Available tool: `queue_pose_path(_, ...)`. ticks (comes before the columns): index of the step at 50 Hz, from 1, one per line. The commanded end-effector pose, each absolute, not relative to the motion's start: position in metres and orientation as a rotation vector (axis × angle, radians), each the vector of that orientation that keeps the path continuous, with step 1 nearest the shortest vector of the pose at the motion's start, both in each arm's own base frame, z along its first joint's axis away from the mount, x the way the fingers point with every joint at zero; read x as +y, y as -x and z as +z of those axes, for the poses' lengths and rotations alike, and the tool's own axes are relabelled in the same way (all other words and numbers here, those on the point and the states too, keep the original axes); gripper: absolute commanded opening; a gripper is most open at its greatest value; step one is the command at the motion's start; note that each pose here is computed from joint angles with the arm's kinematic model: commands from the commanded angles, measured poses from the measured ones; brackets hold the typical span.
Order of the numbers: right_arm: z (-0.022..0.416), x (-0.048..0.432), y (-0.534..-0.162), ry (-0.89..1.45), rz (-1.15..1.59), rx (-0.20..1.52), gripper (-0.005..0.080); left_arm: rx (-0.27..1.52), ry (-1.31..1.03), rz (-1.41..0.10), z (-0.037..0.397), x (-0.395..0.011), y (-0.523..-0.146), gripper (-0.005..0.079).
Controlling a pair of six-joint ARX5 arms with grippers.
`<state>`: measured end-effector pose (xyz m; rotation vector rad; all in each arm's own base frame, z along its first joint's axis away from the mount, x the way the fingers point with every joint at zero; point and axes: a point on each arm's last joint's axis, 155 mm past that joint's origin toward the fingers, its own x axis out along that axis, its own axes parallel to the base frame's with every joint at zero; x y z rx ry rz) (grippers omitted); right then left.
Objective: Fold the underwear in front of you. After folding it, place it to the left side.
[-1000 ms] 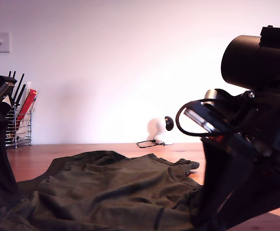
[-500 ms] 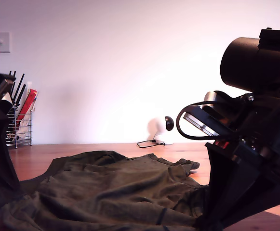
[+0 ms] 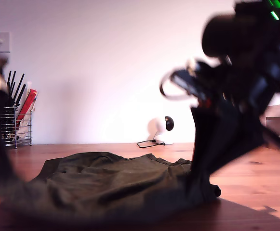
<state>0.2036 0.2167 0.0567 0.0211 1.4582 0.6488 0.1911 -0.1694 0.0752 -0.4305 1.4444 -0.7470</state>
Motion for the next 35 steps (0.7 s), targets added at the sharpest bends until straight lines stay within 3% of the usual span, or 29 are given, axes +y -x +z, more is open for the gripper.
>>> queue_pose_path(1,0.067,0.216,-0.2,-0.007,0.669,1.43,-0.0011,1.456,0.427,-0.748,0.074,-0.168,-0.185,-0.002)
queue_pose_path(15,0.086,0.206,-0.186,-0.007,0.669,1.422,-0.0011,1.528,0.436,-0.755,0.077,-0.166,-0.165,-0.0019)
queue_pose_path(35,0.084,0.2,-0.148,0.064,0.688,1.538,-0.0011,1.667,0.404,-0.836,0.082,-0.177,-0.123,-0.002)
